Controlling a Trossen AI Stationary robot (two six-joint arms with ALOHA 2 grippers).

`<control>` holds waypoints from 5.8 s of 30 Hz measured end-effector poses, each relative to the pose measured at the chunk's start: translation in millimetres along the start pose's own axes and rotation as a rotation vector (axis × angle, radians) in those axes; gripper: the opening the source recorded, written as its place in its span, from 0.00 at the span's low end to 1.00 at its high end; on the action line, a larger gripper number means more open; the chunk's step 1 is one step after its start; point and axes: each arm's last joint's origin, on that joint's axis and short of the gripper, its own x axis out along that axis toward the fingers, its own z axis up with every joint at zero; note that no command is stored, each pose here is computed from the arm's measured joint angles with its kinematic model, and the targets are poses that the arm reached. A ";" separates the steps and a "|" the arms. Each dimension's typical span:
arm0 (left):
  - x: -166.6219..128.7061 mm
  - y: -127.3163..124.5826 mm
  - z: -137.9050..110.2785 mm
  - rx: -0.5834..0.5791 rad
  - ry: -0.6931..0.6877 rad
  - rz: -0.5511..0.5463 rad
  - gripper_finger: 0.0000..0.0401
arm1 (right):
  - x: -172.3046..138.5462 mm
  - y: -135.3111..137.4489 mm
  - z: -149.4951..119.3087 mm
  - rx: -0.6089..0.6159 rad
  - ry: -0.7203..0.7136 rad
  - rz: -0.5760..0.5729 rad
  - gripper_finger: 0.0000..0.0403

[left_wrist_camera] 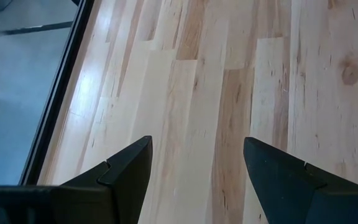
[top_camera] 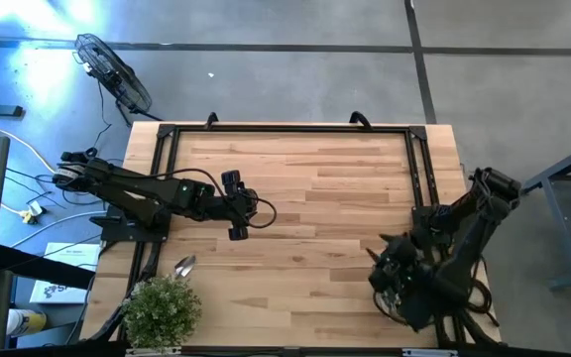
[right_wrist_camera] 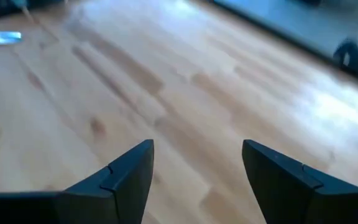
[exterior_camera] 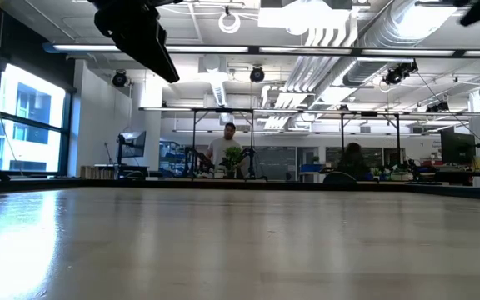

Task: Pick & Place Garden tools in Gardening bag
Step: Put the brown trowel into the green gardening bag

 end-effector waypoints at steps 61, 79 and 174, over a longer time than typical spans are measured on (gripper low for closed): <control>-97.7 -61.2 -51.1 -0.916 1.130 0.003 0.61 | 29.3 -122.1 147.8 -0.065 -0.310 -0.233 0.43; -57.2 -116.3 -51.7 -0.874 1.215 0.007 0.61 | 31.3 -113.0 146.8 -0.175 -0.169 -0.083 0.43; 10.6 -108.9 -143.5 -0.874 1.456 -0.021 0.61 | 32.5 -109.1 146.6 -0.186 -0.144 -0.046 0.43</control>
